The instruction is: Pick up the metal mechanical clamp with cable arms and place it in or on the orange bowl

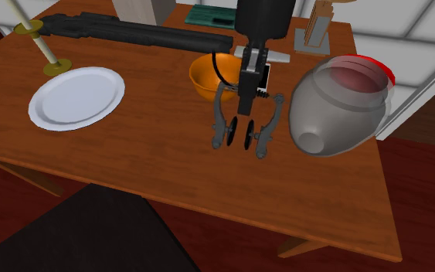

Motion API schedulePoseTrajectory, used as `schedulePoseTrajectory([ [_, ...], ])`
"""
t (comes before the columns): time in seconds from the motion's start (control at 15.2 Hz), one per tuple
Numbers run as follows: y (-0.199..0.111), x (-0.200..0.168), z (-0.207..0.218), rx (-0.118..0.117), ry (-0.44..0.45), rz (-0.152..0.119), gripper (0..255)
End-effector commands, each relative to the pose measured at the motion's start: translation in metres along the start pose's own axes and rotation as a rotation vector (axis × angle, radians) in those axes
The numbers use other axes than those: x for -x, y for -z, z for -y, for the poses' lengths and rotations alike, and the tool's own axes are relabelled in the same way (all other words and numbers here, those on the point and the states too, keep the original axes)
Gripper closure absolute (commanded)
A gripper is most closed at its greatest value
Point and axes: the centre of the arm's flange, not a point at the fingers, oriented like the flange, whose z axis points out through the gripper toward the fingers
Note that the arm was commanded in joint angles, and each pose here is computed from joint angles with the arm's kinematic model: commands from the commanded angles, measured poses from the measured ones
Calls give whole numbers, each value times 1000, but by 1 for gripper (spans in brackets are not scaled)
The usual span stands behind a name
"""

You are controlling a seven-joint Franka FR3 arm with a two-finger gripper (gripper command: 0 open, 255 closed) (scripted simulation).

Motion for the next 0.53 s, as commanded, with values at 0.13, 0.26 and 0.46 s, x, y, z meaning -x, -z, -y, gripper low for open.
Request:
schedulePoseTrajectory([
  [0.13, 20, 1, -7, 0, 0, 0, 255],
  [0.26, 30, 1, -10, 0, 0, 0, 255],
  [0.46, 45, 2, -15, 0, 0, 0, 255],
])
